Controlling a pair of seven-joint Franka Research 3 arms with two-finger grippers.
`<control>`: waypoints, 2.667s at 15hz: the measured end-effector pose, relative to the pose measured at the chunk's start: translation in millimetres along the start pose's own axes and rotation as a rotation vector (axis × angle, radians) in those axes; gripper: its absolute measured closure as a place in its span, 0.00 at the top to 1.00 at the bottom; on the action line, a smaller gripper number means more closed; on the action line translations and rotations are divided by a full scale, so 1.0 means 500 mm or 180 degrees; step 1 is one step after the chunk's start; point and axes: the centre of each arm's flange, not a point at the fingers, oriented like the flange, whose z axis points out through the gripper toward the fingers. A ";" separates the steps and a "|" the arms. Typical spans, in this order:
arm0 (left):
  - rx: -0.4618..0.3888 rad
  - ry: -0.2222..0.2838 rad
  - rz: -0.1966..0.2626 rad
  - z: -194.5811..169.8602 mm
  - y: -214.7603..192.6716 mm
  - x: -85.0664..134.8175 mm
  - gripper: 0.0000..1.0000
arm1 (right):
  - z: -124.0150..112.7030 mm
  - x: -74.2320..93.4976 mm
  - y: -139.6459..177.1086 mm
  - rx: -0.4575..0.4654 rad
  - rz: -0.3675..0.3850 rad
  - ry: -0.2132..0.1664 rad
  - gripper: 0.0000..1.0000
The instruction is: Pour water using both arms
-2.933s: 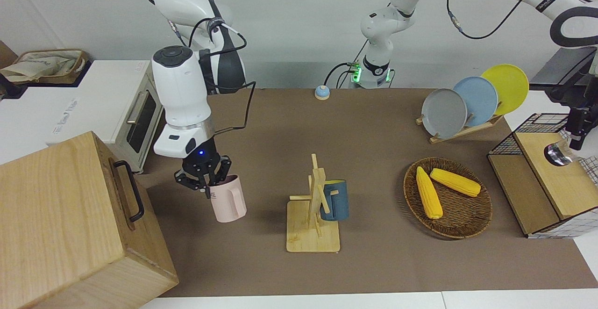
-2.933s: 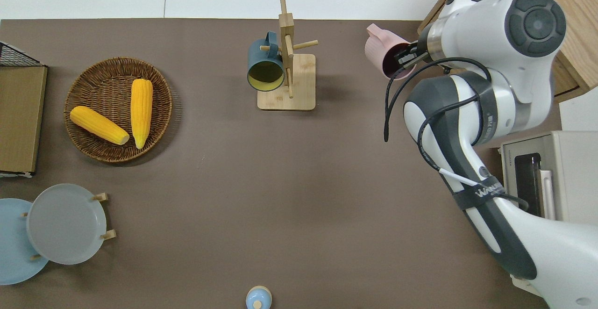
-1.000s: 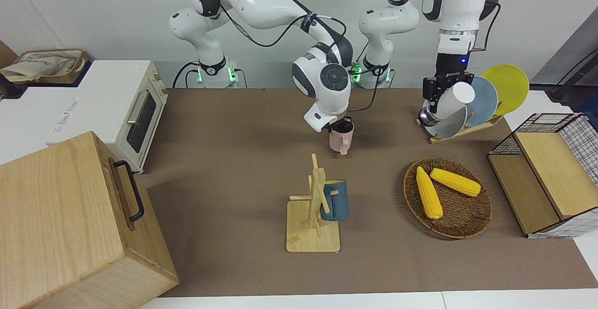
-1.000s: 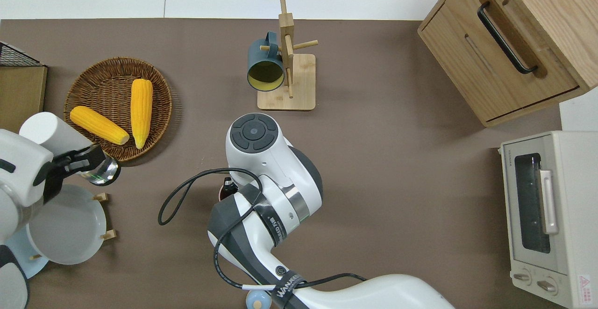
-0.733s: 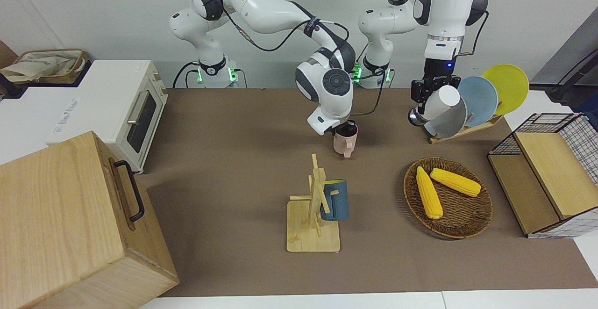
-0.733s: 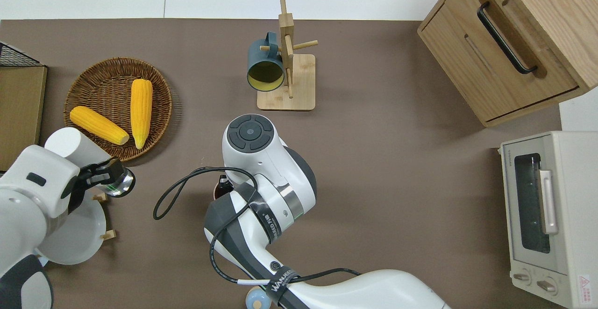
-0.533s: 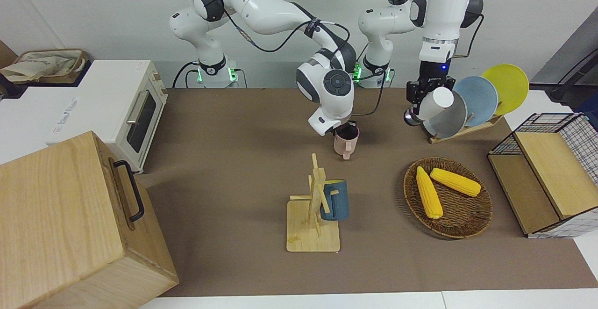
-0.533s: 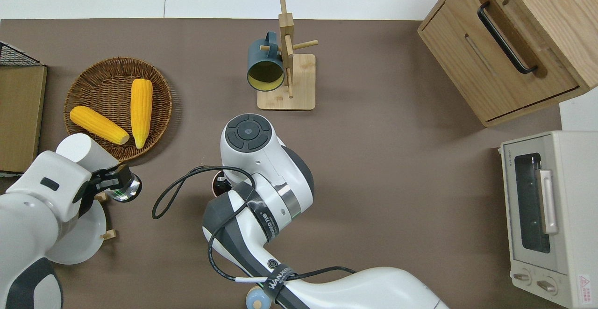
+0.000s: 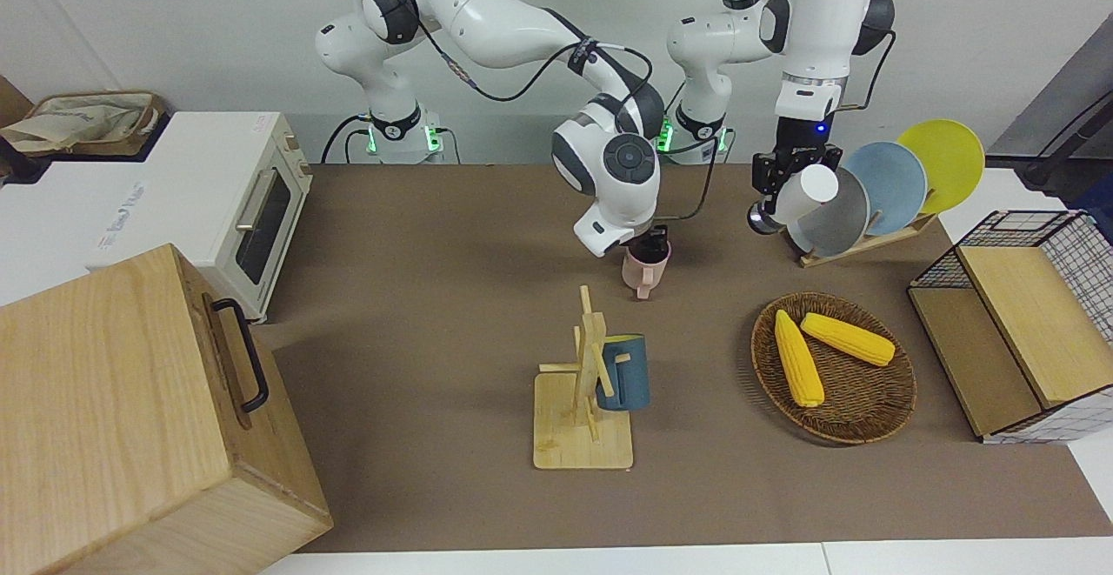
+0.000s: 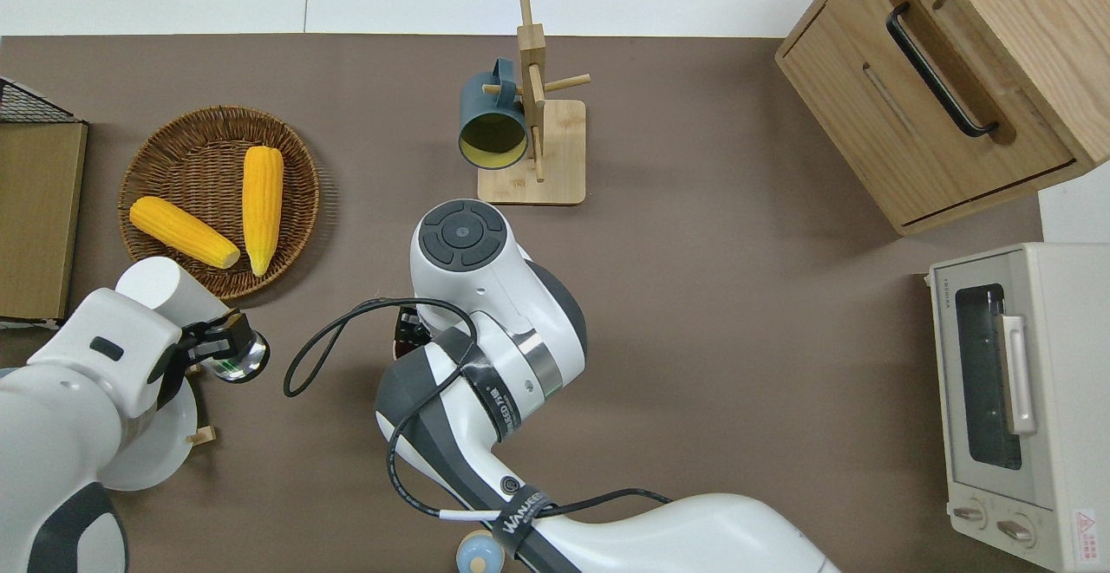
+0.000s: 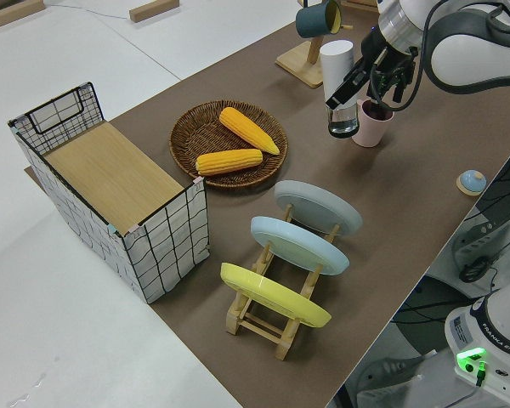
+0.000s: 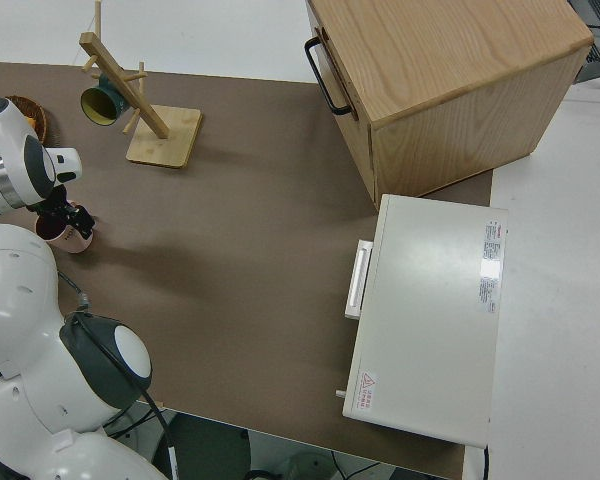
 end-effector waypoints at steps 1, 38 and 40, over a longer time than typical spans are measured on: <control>-0.0009 -0.0013 0.0026 0.003 0.007 -0.005 0.64 | -0.035 -0.005 0.005 0.0022 0.0002 0.0022 1.00; -0.0174 -0.1110 0.0763 0.122 0.318 -0.285 0.64 | -0.514 0.153 0.768 -0.0473 -0.0738 0.0777 1.00; -0.0164 -0.1202 0.0795 0.130 0.325 -0.272 0.64 | -0.520 0.157 0.788 -0.0472 -0.0760 0.0781 1.00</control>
